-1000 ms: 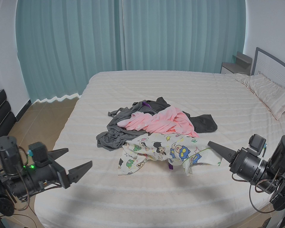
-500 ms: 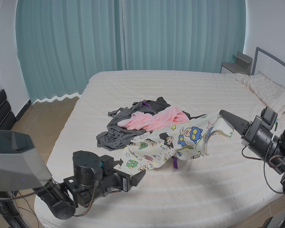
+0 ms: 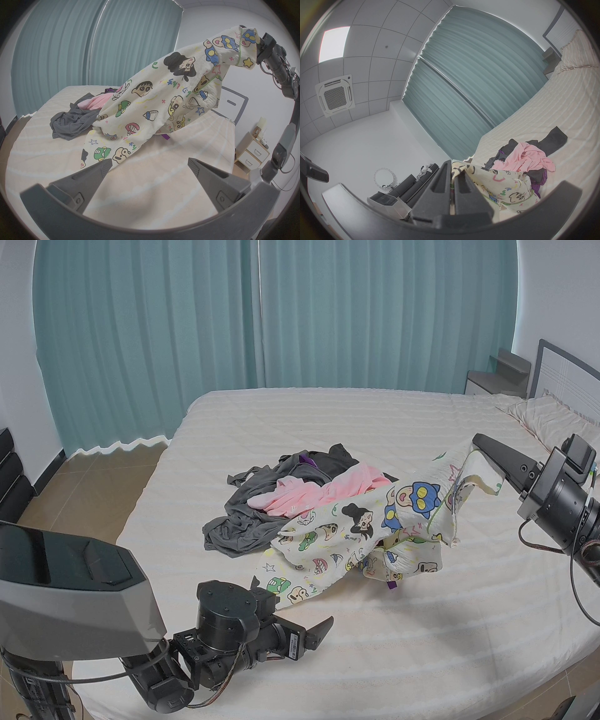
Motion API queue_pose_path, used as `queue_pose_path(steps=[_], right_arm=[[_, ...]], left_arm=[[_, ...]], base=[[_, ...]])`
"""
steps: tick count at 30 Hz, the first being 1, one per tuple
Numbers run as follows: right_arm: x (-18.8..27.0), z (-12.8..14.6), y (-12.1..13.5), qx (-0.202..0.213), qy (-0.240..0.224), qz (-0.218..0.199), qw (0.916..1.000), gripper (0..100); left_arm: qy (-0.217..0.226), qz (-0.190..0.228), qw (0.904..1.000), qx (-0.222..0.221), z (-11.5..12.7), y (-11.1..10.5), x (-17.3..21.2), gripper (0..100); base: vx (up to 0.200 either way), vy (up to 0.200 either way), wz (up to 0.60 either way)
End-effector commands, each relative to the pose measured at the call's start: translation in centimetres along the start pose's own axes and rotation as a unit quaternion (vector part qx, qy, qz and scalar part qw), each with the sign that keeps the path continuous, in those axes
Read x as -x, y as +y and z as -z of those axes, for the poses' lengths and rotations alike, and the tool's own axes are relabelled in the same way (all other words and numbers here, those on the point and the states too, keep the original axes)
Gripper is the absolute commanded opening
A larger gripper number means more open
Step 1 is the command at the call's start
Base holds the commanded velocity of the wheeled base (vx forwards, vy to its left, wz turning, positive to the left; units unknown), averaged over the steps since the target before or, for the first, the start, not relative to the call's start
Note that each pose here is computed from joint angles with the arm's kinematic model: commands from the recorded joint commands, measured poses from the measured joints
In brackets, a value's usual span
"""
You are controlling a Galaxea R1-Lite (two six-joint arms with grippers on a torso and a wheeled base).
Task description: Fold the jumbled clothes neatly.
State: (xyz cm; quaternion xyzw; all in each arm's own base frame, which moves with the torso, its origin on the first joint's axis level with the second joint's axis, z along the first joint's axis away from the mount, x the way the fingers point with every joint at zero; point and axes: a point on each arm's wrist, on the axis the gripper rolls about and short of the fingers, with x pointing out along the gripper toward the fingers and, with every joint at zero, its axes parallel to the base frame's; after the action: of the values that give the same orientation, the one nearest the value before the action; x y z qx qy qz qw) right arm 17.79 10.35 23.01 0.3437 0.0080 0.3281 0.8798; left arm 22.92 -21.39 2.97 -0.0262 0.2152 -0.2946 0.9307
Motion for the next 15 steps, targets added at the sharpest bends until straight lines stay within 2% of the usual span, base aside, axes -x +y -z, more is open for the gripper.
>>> queue_pose_path(steps=[1,9,15], right_arm=[[-0.4,-0.4,0.3,0.001,-0.007,-0.006,1.0,0],[-1.2,-2.0,1.7,0.001,-0.014,-0.012,0.9998,0],[-1.5,-2.0,1.6,0.0,-0.011,-0.01,0.9999,0]], left_arm=[[-0.004,0.0,1.0,0.0,0.1,-0.1,-1.1,100],[-0.022,-0.009,0.9994,0.025,-0.1,0.3,-4.1,100],[-0.03,-0.018,0.9984,0.045,0.0,1.0,-5.8,100]], base=[[0.0,0.0,0.0],[0.0,0.0,0.0],[0.0,0.0,0.0]])
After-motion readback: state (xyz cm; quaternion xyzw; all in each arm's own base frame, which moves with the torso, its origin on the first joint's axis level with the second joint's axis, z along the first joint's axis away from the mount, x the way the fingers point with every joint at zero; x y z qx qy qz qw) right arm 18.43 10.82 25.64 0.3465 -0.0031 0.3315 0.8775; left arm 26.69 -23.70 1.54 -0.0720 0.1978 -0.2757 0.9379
